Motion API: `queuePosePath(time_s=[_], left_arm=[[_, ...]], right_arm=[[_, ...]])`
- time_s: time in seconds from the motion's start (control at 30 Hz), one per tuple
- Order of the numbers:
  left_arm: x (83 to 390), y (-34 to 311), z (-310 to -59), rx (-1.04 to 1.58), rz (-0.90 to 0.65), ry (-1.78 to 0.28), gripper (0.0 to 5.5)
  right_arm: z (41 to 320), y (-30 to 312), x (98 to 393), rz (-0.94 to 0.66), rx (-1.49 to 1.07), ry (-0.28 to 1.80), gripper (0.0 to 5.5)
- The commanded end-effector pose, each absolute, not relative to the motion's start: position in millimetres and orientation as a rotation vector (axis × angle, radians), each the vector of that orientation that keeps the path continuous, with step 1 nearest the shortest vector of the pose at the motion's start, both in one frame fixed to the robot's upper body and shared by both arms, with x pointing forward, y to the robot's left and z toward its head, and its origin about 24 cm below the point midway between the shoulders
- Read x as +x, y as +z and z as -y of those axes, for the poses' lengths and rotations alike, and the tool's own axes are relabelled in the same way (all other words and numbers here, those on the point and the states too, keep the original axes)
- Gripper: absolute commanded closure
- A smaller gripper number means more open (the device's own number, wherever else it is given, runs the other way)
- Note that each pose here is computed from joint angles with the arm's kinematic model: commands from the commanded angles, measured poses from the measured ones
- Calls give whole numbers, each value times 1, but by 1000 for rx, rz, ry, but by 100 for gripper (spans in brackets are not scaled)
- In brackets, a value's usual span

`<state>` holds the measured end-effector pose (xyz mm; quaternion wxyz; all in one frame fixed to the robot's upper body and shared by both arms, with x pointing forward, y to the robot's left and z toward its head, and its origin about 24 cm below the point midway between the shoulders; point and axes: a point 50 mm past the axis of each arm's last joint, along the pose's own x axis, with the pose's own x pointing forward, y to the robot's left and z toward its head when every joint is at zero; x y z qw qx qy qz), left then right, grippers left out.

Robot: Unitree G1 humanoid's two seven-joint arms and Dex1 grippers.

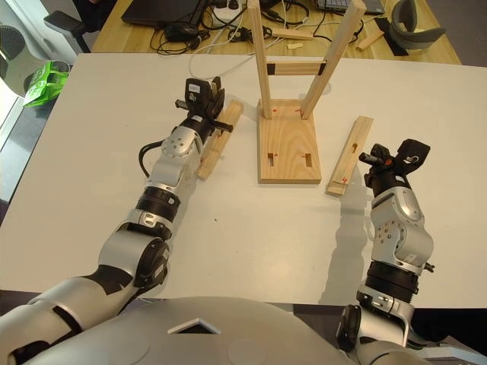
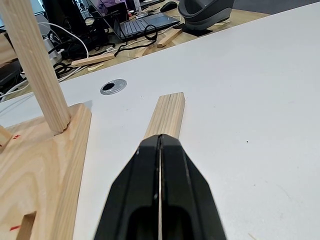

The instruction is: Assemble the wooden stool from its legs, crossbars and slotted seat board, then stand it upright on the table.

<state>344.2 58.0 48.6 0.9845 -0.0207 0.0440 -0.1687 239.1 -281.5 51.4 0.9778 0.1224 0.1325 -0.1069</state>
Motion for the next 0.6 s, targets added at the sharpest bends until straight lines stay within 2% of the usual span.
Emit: queuePosePath(time_s=[0.03, 0.17, 0.47, 0.6], left_arm=[[322, 8, -51, -141, -164, -313, 510], [323, 14, -47, -182, -57, -306, 510], [323, 14, -46, -133, -22, -318, 510], [329, 29, -43, -121, 55, -337, 429]], right_arm=[[280, 54, 240, -263, 229, -200, 550], [277, 55, 242, -257, 231, -188, 550], [277, 54, 243, -255, 244, -195, 550], [274, 50, 241, -259, 250, -198, 550]])
